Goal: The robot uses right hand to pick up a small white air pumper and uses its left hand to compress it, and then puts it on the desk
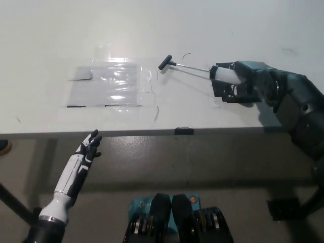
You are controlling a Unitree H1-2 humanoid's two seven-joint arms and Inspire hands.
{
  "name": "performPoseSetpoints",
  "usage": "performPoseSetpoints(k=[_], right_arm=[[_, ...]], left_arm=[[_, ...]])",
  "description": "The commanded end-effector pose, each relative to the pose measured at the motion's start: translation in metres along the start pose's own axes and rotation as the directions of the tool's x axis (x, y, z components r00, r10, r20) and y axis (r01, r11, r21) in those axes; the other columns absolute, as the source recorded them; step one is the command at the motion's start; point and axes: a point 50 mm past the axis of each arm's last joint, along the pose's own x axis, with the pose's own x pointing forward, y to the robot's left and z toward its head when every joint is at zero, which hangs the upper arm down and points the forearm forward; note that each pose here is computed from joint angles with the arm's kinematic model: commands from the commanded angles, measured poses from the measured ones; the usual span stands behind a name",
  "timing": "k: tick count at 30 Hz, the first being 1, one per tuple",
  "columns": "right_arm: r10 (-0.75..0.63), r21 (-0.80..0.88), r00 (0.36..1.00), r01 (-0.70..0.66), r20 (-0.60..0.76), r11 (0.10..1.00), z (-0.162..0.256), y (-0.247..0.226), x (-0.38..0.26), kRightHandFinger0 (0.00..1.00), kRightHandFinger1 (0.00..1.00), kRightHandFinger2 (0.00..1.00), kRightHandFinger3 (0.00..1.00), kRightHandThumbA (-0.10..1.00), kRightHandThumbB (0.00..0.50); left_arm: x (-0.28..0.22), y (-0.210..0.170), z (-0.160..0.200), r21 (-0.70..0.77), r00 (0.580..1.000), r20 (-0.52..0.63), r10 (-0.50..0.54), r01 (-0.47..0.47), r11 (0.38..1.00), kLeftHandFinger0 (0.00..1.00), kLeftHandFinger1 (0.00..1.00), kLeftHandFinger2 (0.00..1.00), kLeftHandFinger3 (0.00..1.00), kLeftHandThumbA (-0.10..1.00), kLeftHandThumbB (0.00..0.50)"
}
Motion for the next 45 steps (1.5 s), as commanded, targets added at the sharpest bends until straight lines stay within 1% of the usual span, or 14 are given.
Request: performPoseSetpoints(k=[1,4,6,10,15,16,17,22,23,26,28,35,39,45], right_arm=[[-0.003,0.064,0.998,-0.001,0.061,0.998,-0.010,-0.018,-0.006,0.00,0.44,0.84,0.85,-0.10,0.152],[-0.060,0.134,0.986,0.040,0.155,0.990,-0.012,-0.032,-0.014,0.02,0.53,0.89,0.79,-0.10,0.151],[-0.093,0.188,0.976,0.055,0.199,0.981,-0.013,-0.040,-0.020,0.03,0.54,0.80,0.70,-0.10,0.139],[-0.165,0.258,0.950,0.095,0.264,0.962,-0.014,-0.056,-0.039,0.05,0.52,0.74,0.73,-0.10,0.155],[-0.188,0.241,0.928,0.113,0.321,0.964,-0.006,-0.059,-0.070,0.12,0.55,0.78,0.83,-0.10,0.133],[-0.182,0.215,0.918,0.110,0.353,0.970,-0.004,-0.059,-0.079,0.13,0.55,0.78,0.83,-0.10,0.124],[-0.177,0.194,0.911,0.110,0.373,0.975,-0.001,-0.059,-0.088,0.14,0.54,0.78,0.84,-0.10,0.125],[-0.147,0.143,0.879,0.091,0.454,0.986,0.009,-0.052,-0.124,0.11,0.48,0.76,0.88,-0.10,0.131],[-0.137,0.133,0.871,0.084,0.472,0.988,0.011,-0.050,-0.130,0.03,0.37,0.65,0.76,-0.10,0.149],[-0.094,0.092,0.848,0.054,0.521,0.994,0.018,-0.040,-0.144,0.08,0.50,0.80,0.86,-0.10,0.133],[-0.072,0.067,0.845,0.043,0.529,0.997,0.023,-0.035,-0.154,0.14,0.59,0.82,0.90,-0.10,0.135],[-0.037,0.043,0.827,0.015,0.561,0.999,0.034,-0.025,-0.177,0.14,0.54,0.77,0.86,-0.10,0.154],[-0.002,0.009,0.841,-0.004,0.541,1.000,0.039,-0.019,-0.190,0.14,0.53,0.77,0.87,-0.10,0.134],[0.026,-0.015,0.853,-0.022,0.521,1.000,0.045,-0.017,-0.202,0.13,0.54,0.79,0.94,-0.10,0.134]], left_arm=[[0.008,0.006,0.012,0.002,0.997,0.079,-0.010,0.009,1.000,0.90,1.00,1.00,1.00,1.00,0.144],[0.009,0.006,0.012,-0.003,0.997,0.078,-0.011,0.011,1.000,0.90,1.00,1.00,1.00,1.00,0.146],[0.010,0.007,0.012,-0.001,0.997,0.081,-0.008,0.008,1.000,0.90,1.00,1.00,1.00,1.00,0.143],[0.011,0.007,0.012,0.000,0.997,0.083,-0.005,0.005,1.000,0.89,1.00,1.00,1.00,1.00,0.152],[0.008,0.006,0.011,-0.015,0.996,0.090,0.005,-0.004,1.000,0.90,1.00,1.00,1.00,1.00,0.153],[0.008,0.006,0.013,-0.028,0.995,0.094,0.013,-0.011,1.000,0.95,1.00,1.00,1.00,1.00,0.154],[0.008,0.005,0.016,-0.062,0.994,0.101,0.029,-0.023,0.998,1.00,1.00,1.00,1.00,1.00,0.177],[0.013,0.009,0.039,-0.147,0.977,0.184,0.105,-0.078,0.986,1.00,1.00,1.00,1.00,1.00,0.247],[0.014,0.011,0.045,-0.155,0.971,0.205,0.124,-0.093,0.983,1.00,1.00,1.00,1.00,1.00,0.280],[0.023,0.021,0.068,-0.135,0.926,0.325,0.191,-0.155,0.979,1.00,1.00,1.00,1.00,1.00,0.251],[0.029,0.027,0.083,-0.123,0.896,0.380,0.230,-0.197,0.973,1.00,1.00,1.00,1.00,1.00,0.281],[0.044,0.043,0.121,-0.155,0.823,0.487,0.293,-0.249,0.956,1.00,1.00,1.00,1.00,1.00,0.299],[0.051,0.051,0.124,-0.174,0.816,0.487,0.313,-0.260,0.950,1.00,1.00,1.00,1.00,1.00,0.272],[0.063,0.054,0.132,-0.176,0.811,0.498,0.308,-0.253,0.951,1.00,1.00,1.00,1.00,1.00,0.275]])
